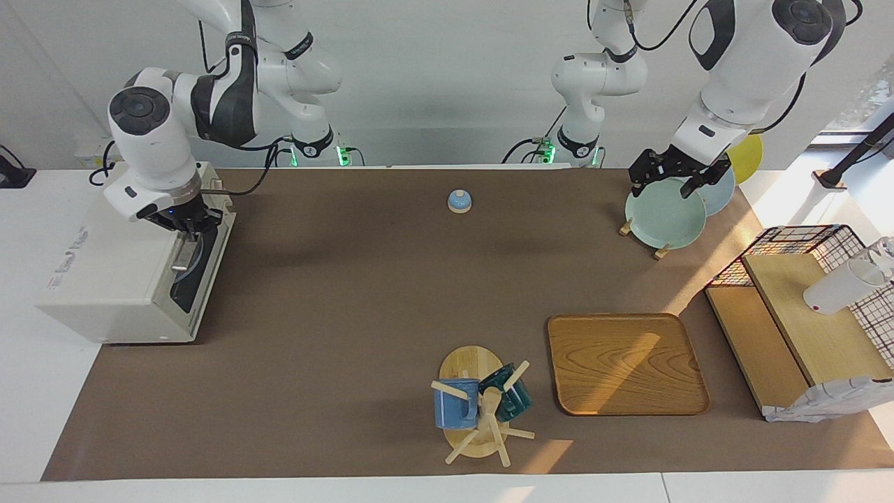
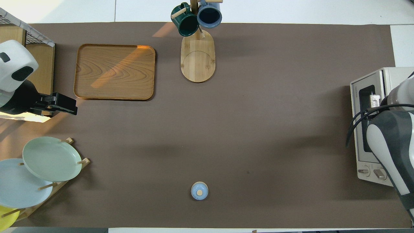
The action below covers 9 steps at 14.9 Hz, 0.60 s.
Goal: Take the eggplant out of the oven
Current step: 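Reach the right gripper into the toaster oven toward the blue plate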
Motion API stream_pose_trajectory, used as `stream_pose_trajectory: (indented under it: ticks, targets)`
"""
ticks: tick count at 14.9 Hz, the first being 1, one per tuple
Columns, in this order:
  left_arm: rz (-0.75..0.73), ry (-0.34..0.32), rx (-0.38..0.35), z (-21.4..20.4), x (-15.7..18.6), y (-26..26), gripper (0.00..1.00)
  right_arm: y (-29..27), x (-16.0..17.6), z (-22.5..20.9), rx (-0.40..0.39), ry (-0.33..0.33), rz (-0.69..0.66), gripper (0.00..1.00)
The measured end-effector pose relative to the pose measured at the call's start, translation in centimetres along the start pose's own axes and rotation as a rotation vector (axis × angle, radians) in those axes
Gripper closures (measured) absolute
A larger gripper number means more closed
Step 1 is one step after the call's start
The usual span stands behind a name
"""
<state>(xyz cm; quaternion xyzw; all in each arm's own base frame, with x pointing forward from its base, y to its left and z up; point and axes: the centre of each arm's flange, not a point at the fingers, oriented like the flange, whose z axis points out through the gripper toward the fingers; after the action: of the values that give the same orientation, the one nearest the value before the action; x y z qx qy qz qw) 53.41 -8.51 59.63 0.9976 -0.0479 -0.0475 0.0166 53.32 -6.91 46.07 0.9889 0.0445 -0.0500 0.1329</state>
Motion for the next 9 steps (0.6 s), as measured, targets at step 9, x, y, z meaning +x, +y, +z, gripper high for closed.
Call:
stream_pose_trajectory:
  ticks: [9]
  targets:
    - [0.0,0.0,0.0,0.0,0.0,0.0,0.0,-10.0,3.1,6.2,0.141,0.117,-0.044,0.99]
